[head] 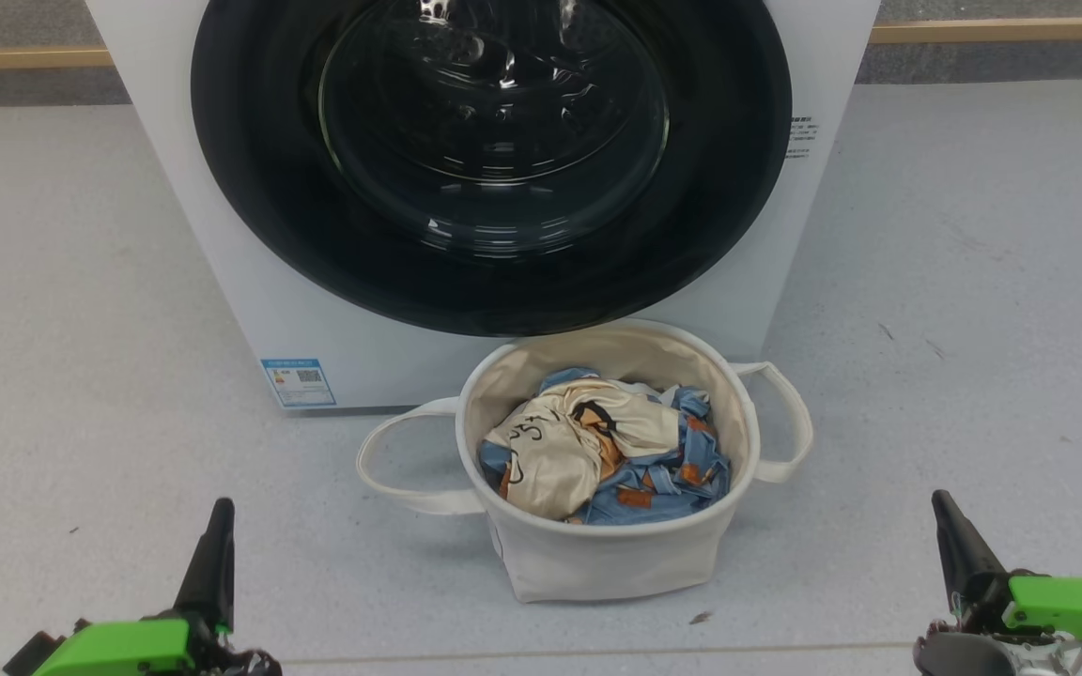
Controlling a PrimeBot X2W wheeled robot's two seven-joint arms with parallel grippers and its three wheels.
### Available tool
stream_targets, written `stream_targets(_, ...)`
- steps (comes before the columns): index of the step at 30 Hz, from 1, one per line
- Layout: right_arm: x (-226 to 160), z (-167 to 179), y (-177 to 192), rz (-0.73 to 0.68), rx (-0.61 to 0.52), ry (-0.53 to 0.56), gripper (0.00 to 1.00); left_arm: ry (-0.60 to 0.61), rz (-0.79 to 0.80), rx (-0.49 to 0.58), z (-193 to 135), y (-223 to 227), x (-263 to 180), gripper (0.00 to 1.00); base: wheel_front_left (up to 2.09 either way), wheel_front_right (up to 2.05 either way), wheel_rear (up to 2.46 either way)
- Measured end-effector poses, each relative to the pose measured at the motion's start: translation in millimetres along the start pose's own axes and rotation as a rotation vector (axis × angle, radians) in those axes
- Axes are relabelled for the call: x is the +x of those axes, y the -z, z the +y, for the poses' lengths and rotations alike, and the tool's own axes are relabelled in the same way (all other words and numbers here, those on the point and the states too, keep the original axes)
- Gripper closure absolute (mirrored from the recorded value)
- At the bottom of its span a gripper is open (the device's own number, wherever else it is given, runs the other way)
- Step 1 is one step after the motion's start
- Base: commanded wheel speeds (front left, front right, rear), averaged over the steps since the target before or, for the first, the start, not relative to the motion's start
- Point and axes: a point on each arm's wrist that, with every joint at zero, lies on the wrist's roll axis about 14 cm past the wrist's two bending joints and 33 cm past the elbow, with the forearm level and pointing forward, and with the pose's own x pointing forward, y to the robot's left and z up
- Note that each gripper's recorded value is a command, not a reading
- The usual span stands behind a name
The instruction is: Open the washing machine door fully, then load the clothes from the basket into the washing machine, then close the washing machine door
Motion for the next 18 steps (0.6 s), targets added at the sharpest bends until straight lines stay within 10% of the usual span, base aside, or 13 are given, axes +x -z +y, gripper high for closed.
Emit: stream_targets(18,0.0,0.0,0.0,0.0,0.0,0.0,1.0,0.0,0.0,0.0,0.0,0.1,0.0,1.0,0.0,0.0,0.0)
